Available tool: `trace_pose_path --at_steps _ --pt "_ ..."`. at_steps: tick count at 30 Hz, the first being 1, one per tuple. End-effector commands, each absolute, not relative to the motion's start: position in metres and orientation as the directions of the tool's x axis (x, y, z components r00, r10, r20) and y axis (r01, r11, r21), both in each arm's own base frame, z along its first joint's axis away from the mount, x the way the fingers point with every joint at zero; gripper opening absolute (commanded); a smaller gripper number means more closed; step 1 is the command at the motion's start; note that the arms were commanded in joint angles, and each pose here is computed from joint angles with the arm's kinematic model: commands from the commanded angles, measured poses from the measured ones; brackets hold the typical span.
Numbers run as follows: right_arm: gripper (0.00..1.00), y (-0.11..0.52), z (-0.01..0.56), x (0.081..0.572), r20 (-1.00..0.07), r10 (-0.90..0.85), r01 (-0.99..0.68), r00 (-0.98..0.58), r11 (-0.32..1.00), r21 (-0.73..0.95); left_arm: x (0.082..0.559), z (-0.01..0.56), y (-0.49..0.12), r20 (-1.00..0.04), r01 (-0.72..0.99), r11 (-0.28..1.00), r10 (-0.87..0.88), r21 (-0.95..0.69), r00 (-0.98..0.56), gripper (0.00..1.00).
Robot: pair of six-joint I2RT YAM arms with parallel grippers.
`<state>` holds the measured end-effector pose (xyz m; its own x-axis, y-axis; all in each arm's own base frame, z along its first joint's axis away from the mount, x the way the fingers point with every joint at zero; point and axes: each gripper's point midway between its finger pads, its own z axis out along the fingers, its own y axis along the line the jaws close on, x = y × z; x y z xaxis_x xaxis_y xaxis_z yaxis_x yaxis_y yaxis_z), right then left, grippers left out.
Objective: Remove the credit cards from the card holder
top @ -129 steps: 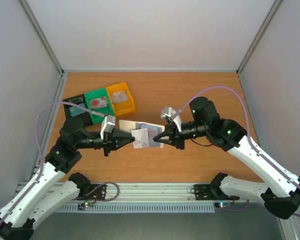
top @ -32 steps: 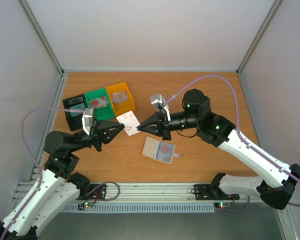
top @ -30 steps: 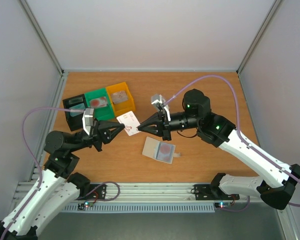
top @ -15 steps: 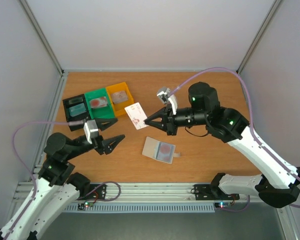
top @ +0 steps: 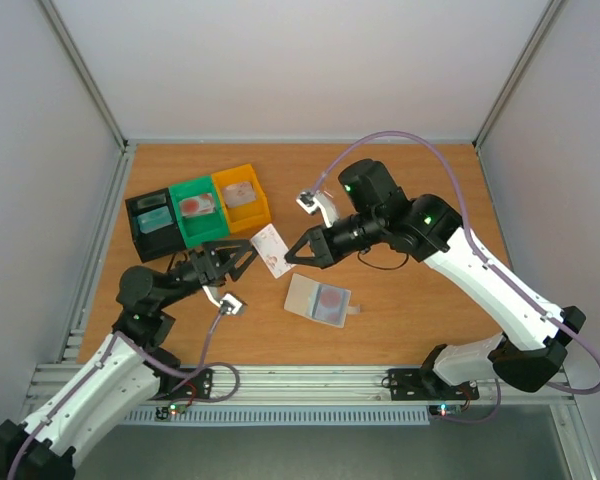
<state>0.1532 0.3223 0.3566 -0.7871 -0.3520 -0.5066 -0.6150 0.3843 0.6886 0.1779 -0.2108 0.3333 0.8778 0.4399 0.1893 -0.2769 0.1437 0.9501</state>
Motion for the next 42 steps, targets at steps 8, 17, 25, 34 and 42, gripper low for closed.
trace_pose_path --at_steps 8,17,25,34,42 --pt "0.01 0.331 0.362 0.148 -0.492 -0.355 -0.597 -0.795 0.314 0.738 0.131 0.366 -0.217 0.718 -0.783 0.093 0.346 0.615 0.605 0.48" --pt "0.01 0.334 0.357 0.151 -0.466 -0.352 -0.574 -0.812 0.330 0.749 0.131 0.359 -0.221 0.691 -0.746 0.096 0.316 0.659 0.650 0.00" --pt "0.67 0.281 0.343 0.201 -0.510 -0.164 -0.505 -0.845 0.562 0.655 0.164 0.300 -0.202 0.241 -0.214 -0.111 0.452 0.970 0.859 0.00" --pt "0.99 0.193 0.299 0.229 -0.573 -0.030 -0.347 -0.819 0.821 0.453 0.233 0.208 -0.153 -0.346 0.787 0.041 0.911 0.616 0.223 0.00" --pt "0.98 0.167 0.280 0.235 -0.579 -0.025 -0.281 -0.815 0.891 0.358 0.286 0.193 -0.152 -0.260 0.894 0.229 0.956 0.386 -0.133 0.00"
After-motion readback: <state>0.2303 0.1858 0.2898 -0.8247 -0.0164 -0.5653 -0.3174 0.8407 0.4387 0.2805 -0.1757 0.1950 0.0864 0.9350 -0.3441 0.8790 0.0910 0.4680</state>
